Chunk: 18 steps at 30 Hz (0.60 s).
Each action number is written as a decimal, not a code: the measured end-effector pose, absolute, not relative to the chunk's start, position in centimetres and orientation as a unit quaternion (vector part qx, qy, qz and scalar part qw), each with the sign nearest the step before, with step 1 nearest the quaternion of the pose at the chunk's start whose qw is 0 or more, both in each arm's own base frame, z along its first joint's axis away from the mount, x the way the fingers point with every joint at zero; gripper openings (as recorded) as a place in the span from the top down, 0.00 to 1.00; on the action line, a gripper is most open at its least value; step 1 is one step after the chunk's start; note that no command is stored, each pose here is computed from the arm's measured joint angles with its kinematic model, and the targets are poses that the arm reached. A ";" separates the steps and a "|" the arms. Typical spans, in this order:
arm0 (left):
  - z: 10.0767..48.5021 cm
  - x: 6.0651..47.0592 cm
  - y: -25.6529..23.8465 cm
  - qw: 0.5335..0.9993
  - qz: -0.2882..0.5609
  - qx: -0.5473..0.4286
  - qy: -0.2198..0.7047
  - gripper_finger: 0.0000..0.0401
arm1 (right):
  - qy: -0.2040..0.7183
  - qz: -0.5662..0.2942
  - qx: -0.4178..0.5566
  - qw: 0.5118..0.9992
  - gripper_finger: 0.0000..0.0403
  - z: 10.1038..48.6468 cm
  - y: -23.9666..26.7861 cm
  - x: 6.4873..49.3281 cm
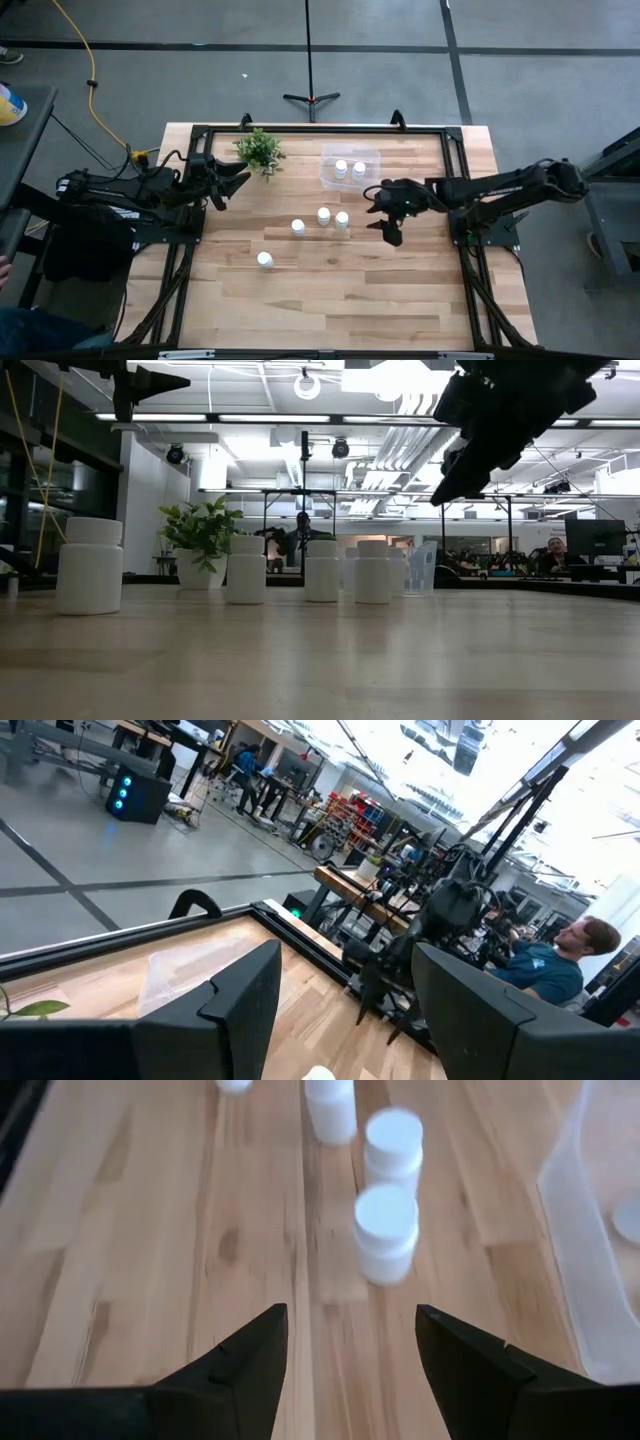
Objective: Pick and place pill bottles into a basket
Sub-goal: Put the white pill bottle into the transparent container
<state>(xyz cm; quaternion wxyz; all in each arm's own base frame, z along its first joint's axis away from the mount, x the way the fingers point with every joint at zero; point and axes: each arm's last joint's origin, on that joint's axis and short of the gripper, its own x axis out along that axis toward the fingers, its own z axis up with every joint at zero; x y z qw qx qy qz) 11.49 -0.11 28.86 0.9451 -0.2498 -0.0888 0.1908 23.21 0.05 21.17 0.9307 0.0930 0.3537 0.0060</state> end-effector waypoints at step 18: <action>28.9 11.5 -0.1 0.946 0.189 -0.249 -0.088 0.35 | 0.290 -0.020 0.045 0.956 0.24 18.8 1.4 26.4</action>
